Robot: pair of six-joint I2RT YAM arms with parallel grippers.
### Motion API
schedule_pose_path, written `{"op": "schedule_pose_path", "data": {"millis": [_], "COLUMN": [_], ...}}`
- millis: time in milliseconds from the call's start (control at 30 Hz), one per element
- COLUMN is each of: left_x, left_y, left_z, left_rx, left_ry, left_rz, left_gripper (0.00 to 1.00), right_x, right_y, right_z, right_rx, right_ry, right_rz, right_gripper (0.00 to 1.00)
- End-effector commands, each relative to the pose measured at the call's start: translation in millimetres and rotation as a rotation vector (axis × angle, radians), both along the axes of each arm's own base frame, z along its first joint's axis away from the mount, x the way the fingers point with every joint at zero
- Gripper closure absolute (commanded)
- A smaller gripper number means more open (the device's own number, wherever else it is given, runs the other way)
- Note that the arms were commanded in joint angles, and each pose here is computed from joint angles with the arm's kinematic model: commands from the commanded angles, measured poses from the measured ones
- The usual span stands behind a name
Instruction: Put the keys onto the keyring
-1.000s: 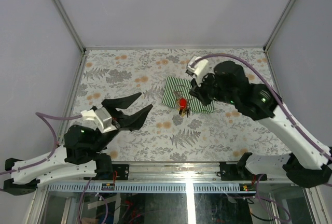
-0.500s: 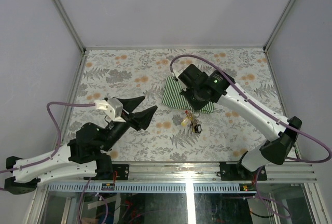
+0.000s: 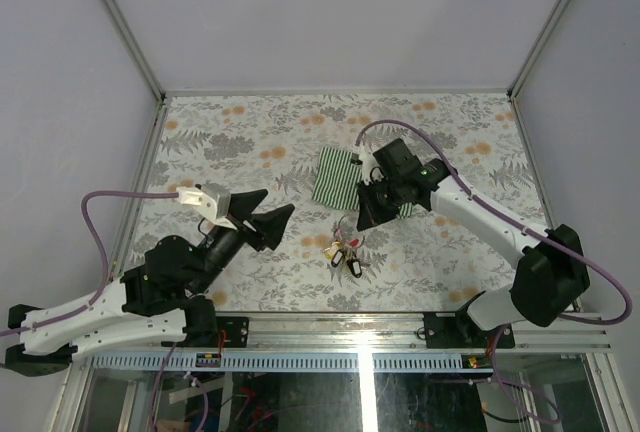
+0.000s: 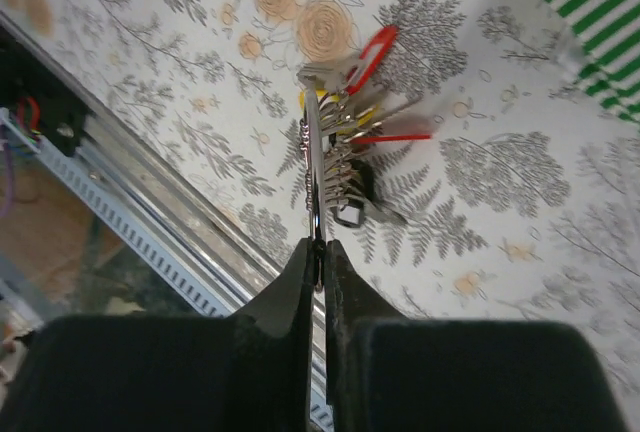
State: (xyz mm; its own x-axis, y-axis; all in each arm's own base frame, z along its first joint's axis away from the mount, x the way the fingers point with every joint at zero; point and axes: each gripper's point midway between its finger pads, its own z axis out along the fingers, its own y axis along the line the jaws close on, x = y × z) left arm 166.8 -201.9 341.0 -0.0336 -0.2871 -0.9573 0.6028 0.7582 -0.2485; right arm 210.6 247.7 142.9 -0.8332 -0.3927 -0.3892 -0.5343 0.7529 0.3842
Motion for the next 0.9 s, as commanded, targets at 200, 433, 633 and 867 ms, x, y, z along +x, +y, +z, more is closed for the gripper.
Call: {"op": "schedule_pose_path", "data": {"millis": [200,433,633,867], "left_x": [3,8,20,54], "left_y": [3,-3,0,-1], "left_z": [4,-7,-18,-44], "left_rx": [-0.006,0.058,0.110,0.166], "left_ry": [0.062,0.104,0.152,0.272], "left_rz": [0.041,0.061,0.111,0.111], "left_gripper": [0.34,0.30,0.27,0.25], "right_x": [-3,24,39,36], "right_y": [59,-2,-56,-59], "right_z": [40,-16,-19,44], "right_rx": [0.523,0.129,-0.050,0.124], "right_ry": [0.012,-0.121,-0.283,-0.496], "right_rz": [0.018,-0.179,-0.360,-0.346], "right_gripper": [0.96,0.78,0.64,0.11]}}
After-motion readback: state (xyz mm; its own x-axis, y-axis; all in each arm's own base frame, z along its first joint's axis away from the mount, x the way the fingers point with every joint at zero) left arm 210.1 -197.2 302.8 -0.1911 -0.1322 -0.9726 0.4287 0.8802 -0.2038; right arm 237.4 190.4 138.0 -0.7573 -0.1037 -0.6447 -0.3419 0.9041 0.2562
